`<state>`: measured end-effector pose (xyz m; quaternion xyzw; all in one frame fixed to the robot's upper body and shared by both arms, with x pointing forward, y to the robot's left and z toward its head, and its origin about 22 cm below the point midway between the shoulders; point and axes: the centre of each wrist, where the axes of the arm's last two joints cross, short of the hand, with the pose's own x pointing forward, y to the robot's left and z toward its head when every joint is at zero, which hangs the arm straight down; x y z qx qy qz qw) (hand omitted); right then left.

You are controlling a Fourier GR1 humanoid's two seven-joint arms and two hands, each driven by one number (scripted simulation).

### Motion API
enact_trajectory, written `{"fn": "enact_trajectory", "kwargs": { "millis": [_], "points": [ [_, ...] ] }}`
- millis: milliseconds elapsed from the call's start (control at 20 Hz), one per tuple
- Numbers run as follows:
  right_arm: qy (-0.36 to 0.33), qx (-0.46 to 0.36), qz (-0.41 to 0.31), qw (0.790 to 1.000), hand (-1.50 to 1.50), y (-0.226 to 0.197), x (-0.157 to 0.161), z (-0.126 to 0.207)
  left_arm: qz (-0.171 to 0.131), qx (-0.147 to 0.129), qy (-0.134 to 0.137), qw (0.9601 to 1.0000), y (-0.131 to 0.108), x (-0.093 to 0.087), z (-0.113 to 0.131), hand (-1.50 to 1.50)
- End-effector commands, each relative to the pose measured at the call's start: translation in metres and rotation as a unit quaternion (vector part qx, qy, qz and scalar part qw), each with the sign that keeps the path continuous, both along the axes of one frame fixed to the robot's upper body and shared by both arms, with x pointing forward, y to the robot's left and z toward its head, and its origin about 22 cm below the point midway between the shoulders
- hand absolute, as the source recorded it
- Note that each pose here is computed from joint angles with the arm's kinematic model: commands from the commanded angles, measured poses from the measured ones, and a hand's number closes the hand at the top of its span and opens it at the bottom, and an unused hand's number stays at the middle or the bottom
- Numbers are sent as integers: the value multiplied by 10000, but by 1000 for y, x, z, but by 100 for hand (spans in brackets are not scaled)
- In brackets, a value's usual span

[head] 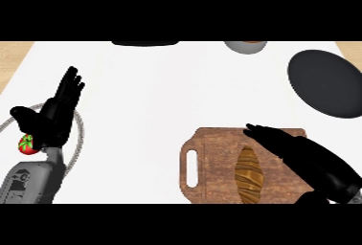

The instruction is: Pick the croissant from the cutting board and place it in the pan

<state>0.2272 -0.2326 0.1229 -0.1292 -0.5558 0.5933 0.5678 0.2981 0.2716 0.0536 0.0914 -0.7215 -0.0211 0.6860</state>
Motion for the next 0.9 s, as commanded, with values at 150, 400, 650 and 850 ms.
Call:
{"fn": "enact_trajectory", "kwargs": {
  "millis": [150, 400, 650, 850],
  "points": [
    [16, -931, 50, 9956, -150, 7, 0, -3, -9, 19, 45, 10000, -16, -13, -12, 0],
    [96, -1251, 22, 9921, -150, 18, 11, -31, -16, -2, 16, 10000, 9, 5, -4, 0],
    [138, -1304, 18, 9914, -150, 24, 9, -47, -14, -27, -25, 10000, -3, 7, 3, 0],
    [265, -1277, 50, 9914, -150, 35, 20, -40, -9, -12, -6, 10000, 1, 1, -9, 0]
  ]
}}
